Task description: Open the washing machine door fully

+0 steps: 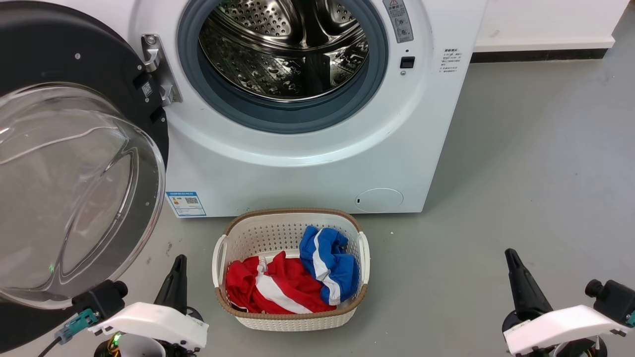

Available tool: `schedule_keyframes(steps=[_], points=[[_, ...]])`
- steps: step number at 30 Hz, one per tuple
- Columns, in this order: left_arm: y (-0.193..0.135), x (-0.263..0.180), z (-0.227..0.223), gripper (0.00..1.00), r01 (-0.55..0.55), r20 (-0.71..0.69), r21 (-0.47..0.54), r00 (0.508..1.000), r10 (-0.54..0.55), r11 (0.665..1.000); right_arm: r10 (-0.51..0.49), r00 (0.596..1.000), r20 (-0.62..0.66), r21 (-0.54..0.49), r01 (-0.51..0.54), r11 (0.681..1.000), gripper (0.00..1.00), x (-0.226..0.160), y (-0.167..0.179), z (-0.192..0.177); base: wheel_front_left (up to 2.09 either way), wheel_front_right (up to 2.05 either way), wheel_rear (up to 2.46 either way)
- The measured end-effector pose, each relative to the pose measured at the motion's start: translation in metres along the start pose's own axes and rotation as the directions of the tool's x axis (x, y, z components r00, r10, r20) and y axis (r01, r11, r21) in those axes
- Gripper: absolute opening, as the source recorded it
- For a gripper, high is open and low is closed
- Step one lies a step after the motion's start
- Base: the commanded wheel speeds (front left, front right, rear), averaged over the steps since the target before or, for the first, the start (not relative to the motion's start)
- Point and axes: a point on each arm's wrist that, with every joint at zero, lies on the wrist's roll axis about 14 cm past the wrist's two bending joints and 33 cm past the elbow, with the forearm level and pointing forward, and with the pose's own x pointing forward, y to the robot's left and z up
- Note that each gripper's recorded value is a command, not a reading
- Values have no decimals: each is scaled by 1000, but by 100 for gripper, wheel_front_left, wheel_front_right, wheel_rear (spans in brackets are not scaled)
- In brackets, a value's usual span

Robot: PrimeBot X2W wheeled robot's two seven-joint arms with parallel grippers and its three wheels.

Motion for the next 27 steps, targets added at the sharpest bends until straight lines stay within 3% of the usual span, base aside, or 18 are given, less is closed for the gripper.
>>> schedule_keyframes(steps=[14, 27], points=[[3, 1, 3, 0, -13, -5, -205, 1000, 12, 979, -8, 1000, 7, 192, 7, 981, 0, 5, -2, 4, 0, 0, 0], [2, 3, 7, 0, -6, 2, -368, 1000, 7, 930, -8, 1000, 15, 340, 3, 940, 0, 10, -2, 8, 0, 0, 0]])
